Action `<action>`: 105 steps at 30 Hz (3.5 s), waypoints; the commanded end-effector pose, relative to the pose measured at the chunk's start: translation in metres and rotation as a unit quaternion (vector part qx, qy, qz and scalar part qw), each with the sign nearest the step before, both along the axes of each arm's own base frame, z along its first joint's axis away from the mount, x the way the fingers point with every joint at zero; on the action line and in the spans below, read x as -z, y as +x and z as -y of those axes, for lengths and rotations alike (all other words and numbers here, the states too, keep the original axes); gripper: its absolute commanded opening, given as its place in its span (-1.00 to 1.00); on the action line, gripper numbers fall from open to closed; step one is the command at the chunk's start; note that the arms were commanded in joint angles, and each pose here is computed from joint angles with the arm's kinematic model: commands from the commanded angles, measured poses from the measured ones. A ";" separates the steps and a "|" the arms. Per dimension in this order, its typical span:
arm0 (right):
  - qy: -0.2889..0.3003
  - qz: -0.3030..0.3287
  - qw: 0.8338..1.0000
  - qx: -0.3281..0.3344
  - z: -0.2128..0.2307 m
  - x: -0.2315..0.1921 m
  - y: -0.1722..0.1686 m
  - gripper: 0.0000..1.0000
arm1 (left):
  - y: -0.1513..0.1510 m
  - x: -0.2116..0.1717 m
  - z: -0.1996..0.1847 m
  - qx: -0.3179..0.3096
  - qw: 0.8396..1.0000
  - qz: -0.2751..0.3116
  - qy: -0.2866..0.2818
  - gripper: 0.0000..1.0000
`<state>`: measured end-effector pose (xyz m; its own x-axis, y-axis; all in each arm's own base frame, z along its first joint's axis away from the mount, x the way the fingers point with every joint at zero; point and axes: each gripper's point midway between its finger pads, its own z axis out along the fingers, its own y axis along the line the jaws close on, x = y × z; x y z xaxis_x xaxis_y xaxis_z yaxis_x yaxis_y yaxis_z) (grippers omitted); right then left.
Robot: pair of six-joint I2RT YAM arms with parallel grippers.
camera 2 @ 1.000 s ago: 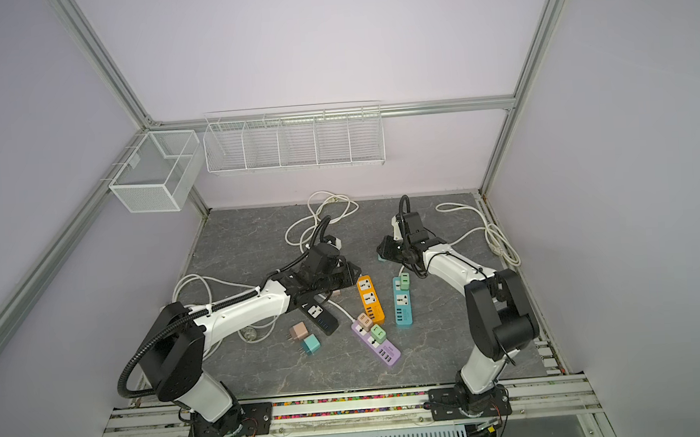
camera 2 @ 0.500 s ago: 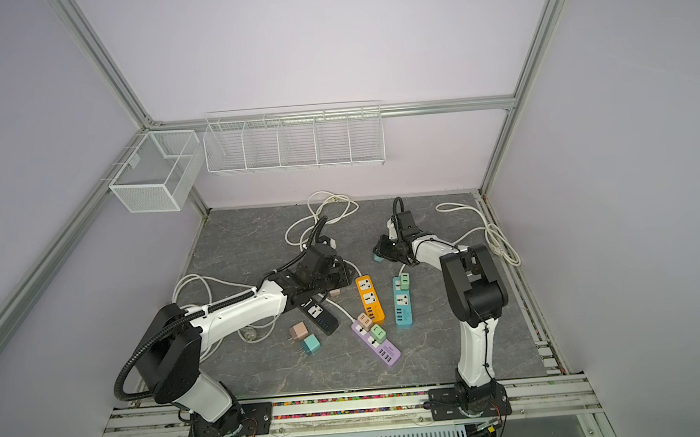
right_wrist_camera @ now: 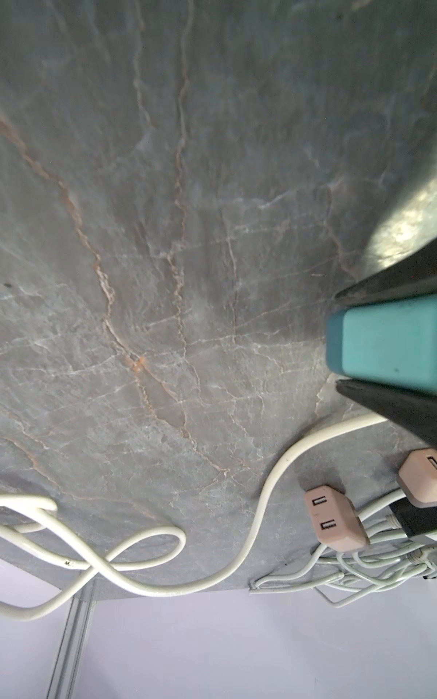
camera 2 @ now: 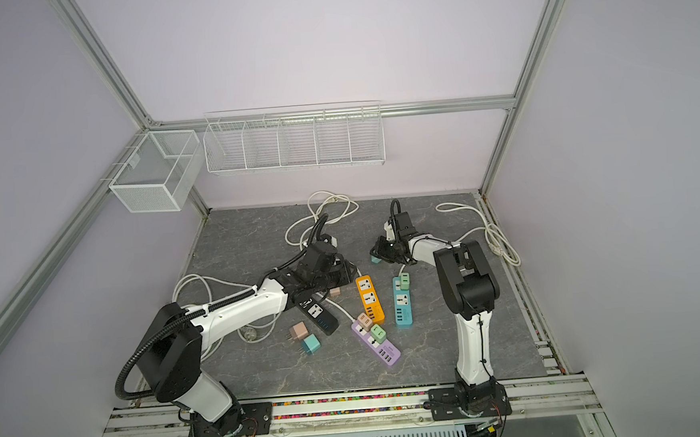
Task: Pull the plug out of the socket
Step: 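Carry the teal adapter away and set it on the table with the right gripper, then move the right gripper back onto the light-green adapter in the teal strip, then grip the light-green adapter with the right gripper while the left gripper pins the strip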
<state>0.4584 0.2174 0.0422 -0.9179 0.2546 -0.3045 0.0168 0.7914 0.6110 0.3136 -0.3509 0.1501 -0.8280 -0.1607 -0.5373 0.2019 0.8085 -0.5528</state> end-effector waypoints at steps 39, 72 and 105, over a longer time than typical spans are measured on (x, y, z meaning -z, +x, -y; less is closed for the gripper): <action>-0.174 0.033 0.983 0.048 0.099 -0.106 -0.126 0.64 | -0.016 -0.007 0.036 0.070 0.994 -0.042 -0.075 -0.25; -0.265 0.011 0.964 0.027 0.092 -0.054 -0.126 0.57 | -0.011 0.058 0.103 0.084 0.993 -0.066 -0.055 -0.20; -0.280 -0.031 0.959 0.000 0.090 -0.003 -0.131 -0.26 | -0.016 0.077 0.117 0.100 0.990 -0.087 -0.052 -0.21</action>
<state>0.3347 0.1292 0.0559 -0.9289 0.0714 -0.3633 0.0365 0.9941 0.1020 0.2991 -0.4588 0.0739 -0.9246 -0.0397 -0.3789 0.2416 0.7079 -0.6637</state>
